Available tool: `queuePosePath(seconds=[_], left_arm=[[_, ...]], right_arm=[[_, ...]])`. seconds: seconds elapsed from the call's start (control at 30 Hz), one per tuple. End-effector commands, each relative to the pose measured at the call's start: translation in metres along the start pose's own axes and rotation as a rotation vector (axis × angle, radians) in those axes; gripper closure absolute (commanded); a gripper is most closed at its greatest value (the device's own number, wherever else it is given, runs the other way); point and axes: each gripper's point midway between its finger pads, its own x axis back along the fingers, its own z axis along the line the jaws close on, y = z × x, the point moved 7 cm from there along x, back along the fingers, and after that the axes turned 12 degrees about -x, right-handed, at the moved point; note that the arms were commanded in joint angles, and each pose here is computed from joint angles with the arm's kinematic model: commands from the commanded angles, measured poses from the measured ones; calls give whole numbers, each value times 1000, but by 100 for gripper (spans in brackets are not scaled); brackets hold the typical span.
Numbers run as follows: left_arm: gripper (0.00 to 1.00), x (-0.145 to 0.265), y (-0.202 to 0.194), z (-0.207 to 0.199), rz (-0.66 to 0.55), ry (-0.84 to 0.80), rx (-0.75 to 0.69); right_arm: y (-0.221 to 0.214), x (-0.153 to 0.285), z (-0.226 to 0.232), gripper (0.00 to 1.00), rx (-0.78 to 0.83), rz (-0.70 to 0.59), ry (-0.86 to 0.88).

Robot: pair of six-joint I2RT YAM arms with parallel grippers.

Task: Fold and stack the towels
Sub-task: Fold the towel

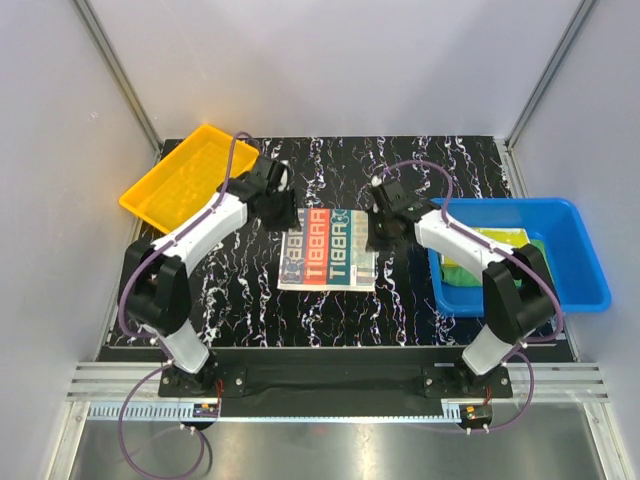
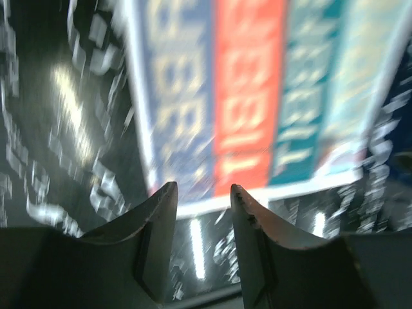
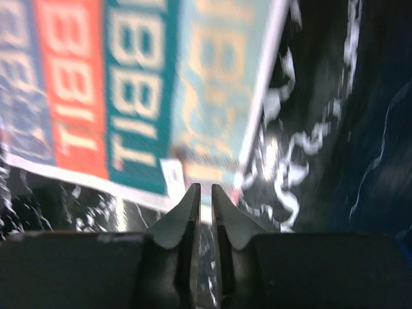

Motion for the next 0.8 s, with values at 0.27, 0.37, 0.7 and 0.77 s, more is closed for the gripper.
queuePosePath(seconds=[0.27, 0.37, 0.7, 0.77], left_arm=[[60, -72, 108, 13, -104, -102, -25], [61, -94, 110, 23, -50, -112, -9], [61, -127, 101, 50, -6, 1, -6], [61, -128, 100, 54, 0, 32, -11]], right_arm=[[136, -49, 26, 92, 125, -208, 57], [145, -72, 12, 93, 109, -159, 41], [155, -111, -21, 92, 90, -110, -25], [157, -111, -23, 92, 95, -107, -44]])
